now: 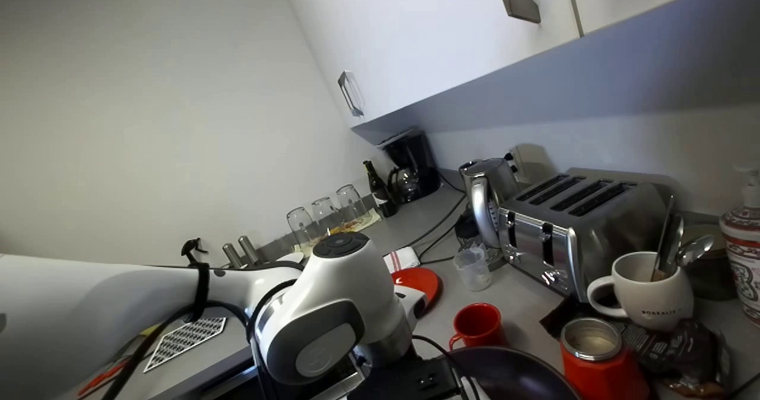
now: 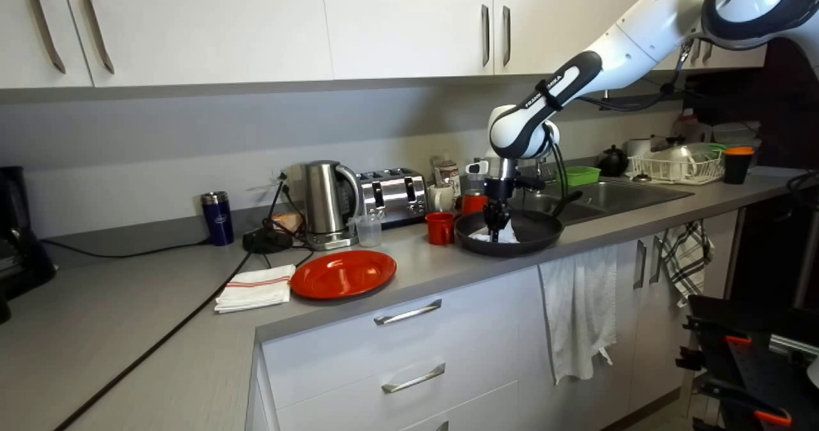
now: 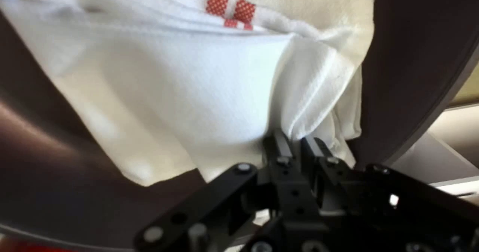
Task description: Wipe the pan with a towel
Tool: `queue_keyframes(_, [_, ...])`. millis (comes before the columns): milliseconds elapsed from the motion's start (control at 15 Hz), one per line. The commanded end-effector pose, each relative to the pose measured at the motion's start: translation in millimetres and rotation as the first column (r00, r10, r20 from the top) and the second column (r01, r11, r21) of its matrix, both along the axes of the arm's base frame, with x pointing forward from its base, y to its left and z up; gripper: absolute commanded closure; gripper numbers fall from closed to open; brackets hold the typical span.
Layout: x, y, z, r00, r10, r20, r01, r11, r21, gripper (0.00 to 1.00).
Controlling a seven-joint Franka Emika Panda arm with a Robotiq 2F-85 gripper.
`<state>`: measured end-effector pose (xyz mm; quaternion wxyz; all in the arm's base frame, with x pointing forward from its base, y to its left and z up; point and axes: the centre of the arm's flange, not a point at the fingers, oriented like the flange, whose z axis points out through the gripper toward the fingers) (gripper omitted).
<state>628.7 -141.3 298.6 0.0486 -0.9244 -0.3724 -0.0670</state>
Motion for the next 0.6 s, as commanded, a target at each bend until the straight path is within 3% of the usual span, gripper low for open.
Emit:
queue_keyframes(0, [-3.8,-4.0,6.3,1.000,0.030,-0.009,-0.029,0.999,0.018,0.93])
queue_keyframes(533, [-16.2,-93.8,15.6,0.982,-0.188,0.002,0.188,0.982,0.017,0.93])
